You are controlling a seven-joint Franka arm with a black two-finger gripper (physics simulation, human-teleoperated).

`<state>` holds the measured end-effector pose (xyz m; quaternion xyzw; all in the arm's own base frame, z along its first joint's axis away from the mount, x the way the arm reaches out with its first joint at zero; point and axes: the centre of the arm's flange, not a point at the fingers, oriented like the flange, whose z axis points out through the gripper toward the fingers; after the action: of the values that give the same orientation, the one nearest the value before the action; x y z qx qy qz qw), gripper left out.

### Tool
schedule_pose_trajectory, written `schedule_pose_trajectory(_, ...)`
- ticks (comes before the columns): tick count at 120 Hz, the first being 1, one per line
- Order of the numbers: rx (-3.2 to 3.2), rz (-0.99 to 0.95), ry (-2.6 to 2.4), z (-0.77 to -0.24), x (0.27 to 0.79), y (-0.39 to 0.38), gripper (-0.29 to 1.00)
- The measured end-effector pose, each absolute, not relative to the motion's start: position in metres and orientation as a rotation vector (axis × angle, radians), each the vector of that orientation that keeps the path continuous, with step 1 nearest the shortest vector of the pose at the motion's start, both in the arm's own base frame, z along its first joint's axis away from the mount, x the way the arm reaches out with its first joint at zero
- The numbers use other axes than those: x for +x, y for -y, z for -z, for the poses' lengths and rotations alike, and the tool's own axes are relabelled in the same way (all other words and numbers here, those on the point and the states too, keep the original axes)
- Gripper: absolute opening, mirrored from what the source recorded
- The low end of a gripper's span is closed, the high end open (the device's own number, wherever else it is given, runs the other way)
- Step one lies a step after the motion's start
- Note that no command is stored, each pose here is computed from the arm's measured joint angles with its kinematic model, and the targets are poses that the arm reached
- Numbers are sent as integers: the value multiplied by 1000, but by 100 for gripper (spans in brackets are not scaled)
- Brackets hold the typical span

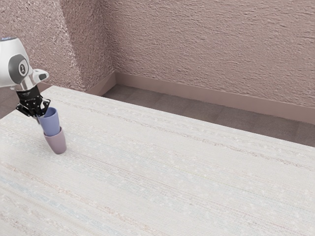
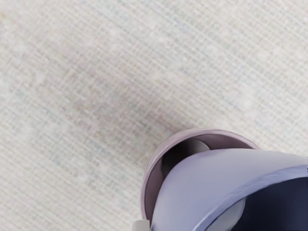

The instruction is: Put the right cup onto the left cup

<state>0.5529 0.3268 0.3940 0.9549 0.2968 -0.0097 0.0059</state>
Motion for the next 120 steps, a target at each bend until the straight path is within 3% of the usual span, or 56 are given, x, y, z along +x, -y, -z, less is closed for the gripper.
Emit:
schedule_pose_trajectory(15,2982,34,-926,-390,552,-326,-6)
schedule_pose_trajectory(34,2966,27,-923,-390,552,-326,29)
schedule_pose_trajectory(49,2963,14,-921,-396,551,-327,47)
schedule_pose_trajectory(79,3012,-110,-822,-480,560,-305,62)
schedule_pose_trajectory(98,3057,-117,-586,-548,564,-220,65)
schedule_pose_trajectory(120,3126,-67,-87,-572,586,-47,67)
